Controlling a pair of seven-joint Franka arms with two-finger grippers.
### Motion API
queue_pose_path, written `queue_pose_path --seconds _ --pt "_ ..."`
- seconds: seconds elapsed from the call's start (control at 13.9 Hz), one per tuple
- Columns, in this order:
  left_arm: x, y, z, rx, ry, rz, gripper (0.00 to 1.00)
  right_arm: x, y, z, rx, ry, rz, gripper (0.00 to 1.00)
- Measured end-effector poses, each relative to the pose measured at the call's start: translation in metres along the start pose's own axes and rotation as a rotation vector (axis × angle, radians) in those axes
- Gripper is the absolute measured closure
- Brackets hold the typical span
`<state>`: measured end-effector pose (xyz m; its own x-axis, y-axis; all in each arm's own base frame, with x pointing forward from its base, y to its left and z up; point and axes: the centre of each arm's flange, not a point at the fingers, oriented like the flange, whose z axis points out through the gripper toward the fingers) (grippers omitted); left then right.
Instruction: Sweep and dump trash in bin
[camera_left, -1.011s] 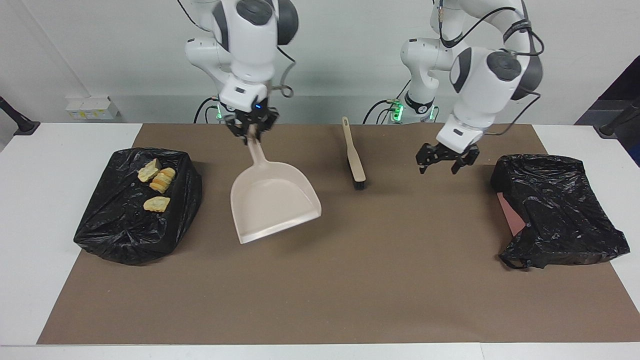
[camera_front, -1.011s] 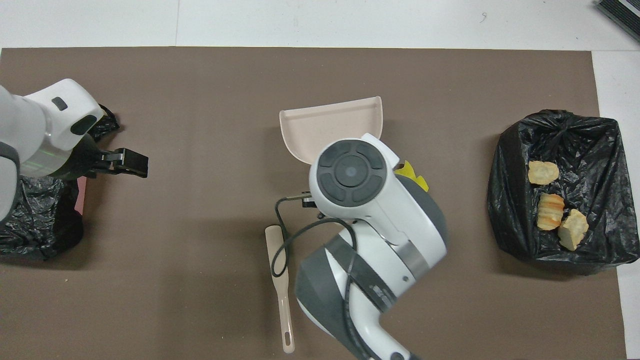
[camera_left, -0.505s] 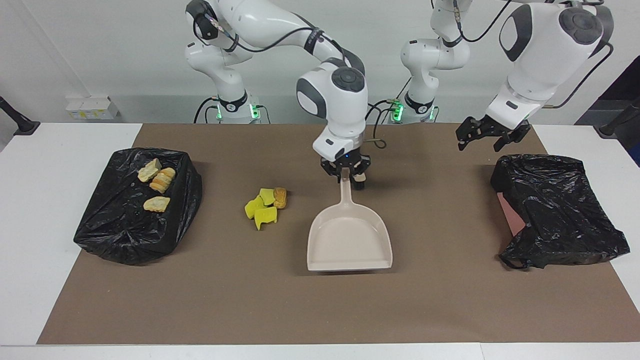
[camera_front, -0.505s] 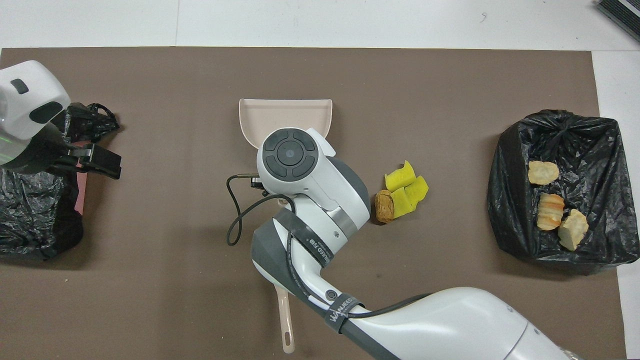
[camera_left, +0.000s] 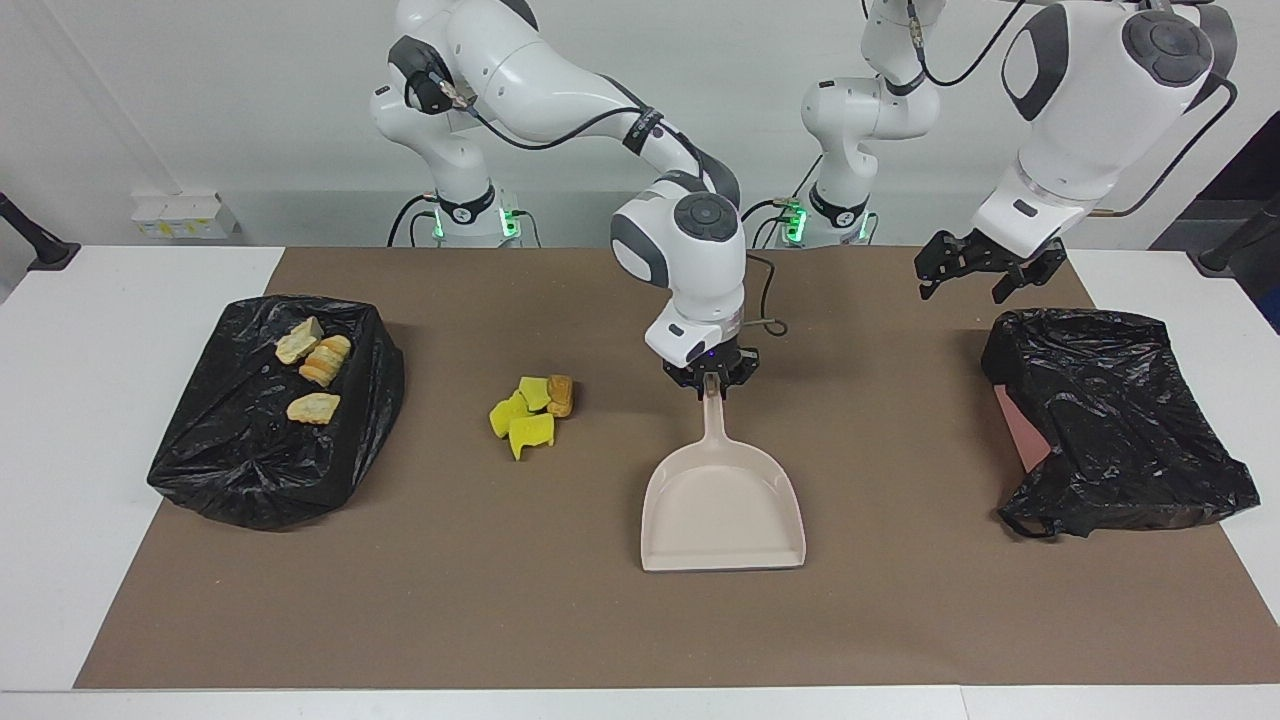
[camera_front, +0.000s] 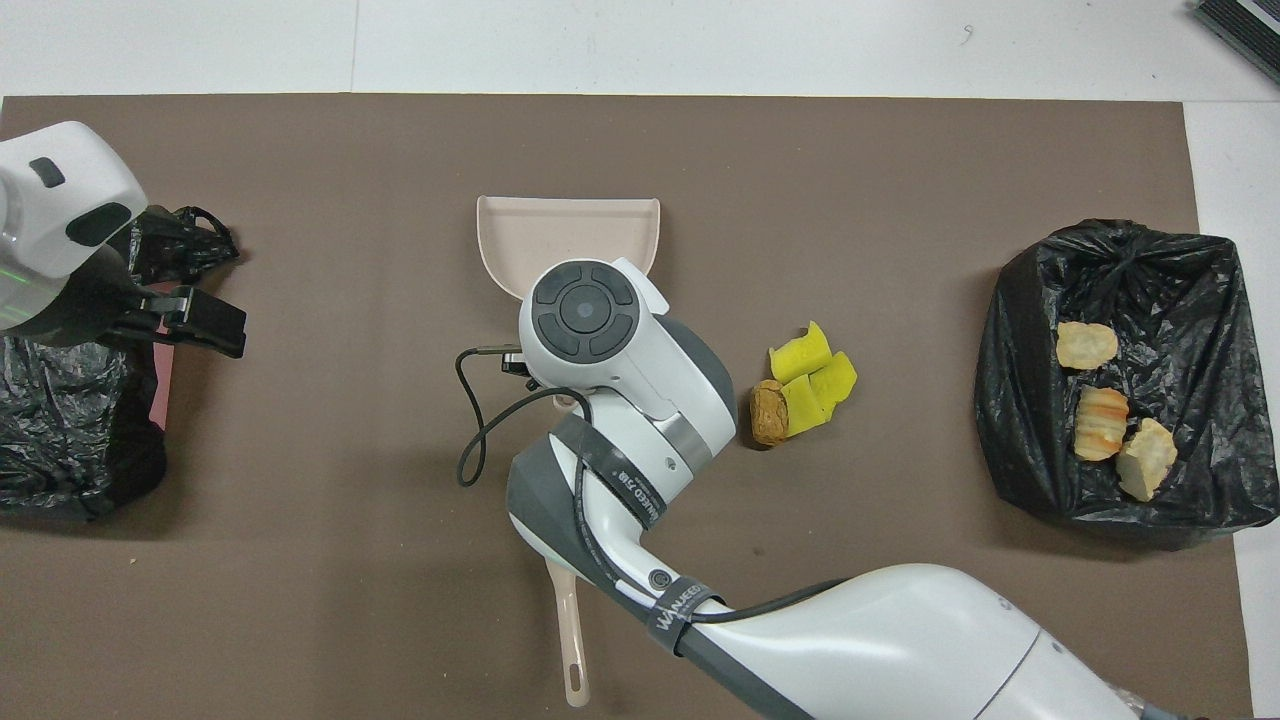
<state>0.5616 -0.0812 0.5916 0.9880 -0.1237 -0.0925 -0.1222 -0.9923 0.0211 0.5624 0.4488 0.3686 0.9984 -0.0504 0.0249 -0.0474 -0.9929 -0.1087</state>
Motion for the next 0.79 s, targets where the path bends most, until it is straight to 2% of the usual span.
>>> queue_pose_path --seconds 0.22,0.36,0.51,0.65,0.79 --pt "0.002 0.003 0.003 0.0 0.005 0.005 0.0 -0.005 0.001 0.002 -0.008 -0.004 -0.007 0.59" --pt "0.005 0.006 0.004 -0.007 0.016 0.009 0.0 -0.008 0.0 -0.011 -0.007 0.007 -0.026 0.42" --pt "0.012 0.008 0.006 -0.017 0.041 0.012 0.0 -0.019 0.002 -0.041 -0.027 0.005 -0.05 0.18" --pt "0.023 0.015 0.019 -0.027 0.05 0.022 0.0 -0.052 0.004 -0.076 -0.029 -0.024 -0.073 0.0" --pt "0.038 0.038 0.039 -0.036 0.064 0.026 0.0 -0.101 0.006 -0.086 -0.037 -0.055 -0.099 0.0"
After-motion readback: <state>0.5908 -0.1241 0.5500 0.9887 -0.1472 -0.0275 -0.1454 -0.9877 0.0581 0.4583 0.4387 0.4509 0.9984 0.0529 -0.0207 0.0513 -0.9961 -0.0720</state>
